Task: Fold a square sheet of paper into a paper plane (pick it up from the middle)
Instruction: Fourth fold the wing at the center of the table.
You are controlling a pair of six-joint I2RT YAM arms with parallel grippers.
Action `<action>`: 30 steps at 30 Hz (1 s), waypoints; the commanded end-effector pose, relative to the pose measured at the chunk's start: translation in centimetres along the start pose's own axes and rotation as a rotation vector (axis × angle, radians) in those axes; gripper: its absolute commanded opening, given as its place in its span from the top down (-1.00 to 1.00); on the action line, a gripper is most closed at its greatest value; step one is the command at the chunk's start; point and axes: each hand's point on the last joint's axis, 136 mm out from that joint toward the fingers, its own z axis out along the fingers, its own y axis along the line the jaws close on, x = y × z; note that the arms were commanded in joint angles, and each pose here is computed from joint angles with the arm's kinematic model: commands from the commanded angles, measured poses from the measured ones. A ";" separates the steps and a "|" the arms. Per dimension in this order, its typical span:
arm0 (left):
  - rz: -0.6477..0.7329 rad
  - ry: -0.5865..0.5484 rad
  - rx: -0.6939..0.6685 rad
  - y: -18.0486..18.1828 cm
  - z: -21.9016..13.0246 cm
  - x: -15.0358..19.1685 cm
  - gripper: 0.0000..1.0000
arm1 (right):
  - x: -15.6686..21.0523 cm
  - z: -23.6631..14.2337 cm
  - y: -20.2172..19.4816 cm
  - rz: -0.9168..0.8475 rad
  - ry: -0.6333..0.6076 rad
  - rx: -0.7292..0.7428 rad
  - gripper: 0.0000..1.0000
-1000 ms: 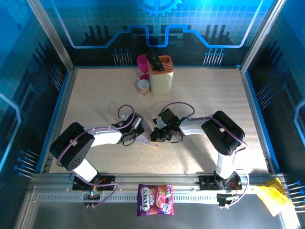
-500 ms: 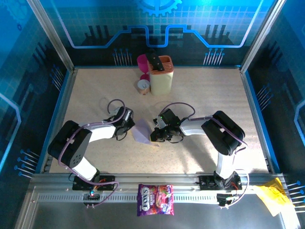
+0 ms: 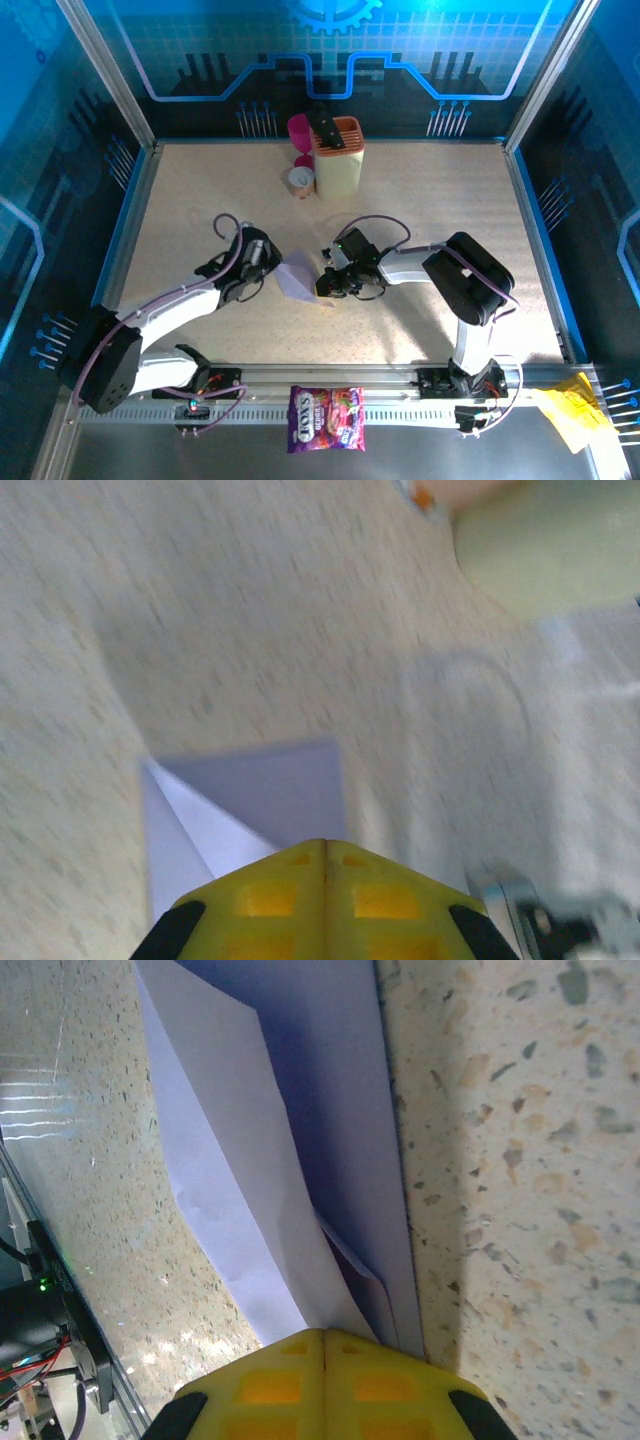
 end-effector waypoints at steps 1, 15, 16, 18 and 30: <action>-0.107 0.098 0.070 -1.0 0.3 4.0 1.00 | 6.7 1.1 -9.1 0.184 0.163 0.295 1.00; -0.375 0.153 0.117 -1.0 3.0 9.4 1.00 | 6.8 1.2 -9.3 0.200 0.160 0.288 1.00; -0.382 0.151 0.117 -0.9 3.0 9.5 1.00 | 6.8 1.2 -9.3 0.201 0.161 0.287 1.00; -0.387 0.151 0.111 -0.8 3.1 9.8 1.00 | 6.8 1.2 -9.3 0.202 0.161 0.287 1.00; -0.399 0.164 0.079 0.4 4.6 11.2 1.00 | 6.9 1.3 -9.4 0.204 0.165 0.286 1.00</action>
